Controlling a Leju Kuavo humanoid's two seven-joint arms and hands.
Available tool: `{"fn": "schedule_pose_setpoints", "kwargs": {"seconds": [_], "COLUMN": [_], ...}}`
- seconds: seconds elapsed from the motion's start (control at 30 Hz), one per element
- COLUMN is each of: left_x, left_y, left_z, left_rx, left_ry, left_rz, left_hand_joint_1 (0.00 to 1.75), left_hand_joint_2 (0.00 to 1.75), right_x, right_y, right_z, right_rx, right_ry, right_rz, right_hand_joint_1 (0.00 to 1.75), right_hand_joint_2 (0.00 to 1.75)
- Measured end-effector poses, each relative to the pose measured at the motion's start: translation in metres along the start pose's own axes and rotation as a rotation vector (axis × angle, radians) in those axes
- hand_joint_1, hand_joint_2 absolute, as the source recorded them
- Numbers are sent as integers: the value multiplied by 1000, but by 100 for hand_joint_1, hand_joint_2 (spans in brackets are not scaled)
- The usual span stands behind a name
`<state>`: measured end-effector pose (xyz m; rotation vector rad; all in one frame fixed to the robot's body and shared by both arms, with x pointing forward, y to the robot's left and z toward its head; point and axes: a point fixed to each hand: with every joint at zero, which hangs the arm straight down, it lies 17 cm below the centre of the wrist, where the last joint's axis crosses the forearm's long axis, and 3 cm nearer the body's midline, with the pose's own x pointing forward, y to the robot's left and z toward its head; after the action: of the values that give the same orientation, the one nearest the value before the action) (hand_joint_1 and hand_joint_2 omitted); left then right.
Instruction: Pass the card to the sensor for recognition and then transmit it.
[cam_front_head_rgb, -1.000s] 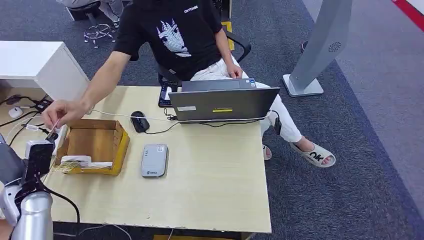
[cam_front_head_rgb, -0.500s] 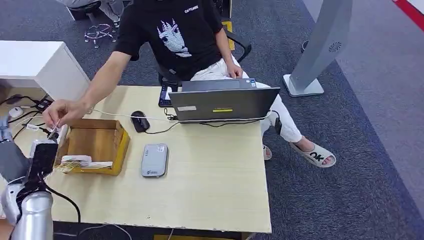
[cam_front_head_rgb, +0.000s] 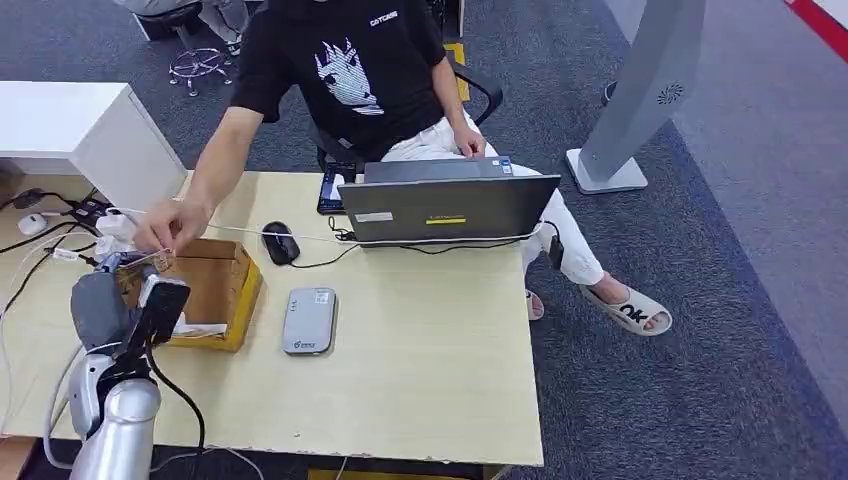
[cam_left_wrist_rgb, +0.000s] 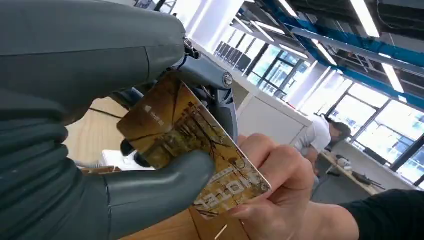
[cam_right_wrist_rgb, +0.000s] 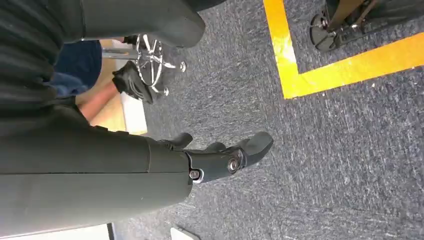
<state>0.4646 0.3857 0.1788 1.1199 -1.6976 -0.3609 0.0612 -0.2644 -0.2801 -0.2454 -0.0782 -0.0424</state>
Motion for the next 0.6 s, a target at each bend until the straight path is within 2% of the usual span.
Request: {"fn": "schedule_pose_setpoints", "kwargs": {"seconds": [0.6], "left_x": [2], "left_y": [-2], "left_z": [0], "left_rx": [-3], "left_ry": [-2], "left_rz": [8], "left_hand_joint_1": [175], "left_hand_joint_2": [175], "right_x": [0], "right_y": [0], "right_z": [0], "right_rx": [-1], "right_ry": [-1], "right_rz": [4], "right_hand_joint_1": [0], "right_hand_joint_2": [175]}}
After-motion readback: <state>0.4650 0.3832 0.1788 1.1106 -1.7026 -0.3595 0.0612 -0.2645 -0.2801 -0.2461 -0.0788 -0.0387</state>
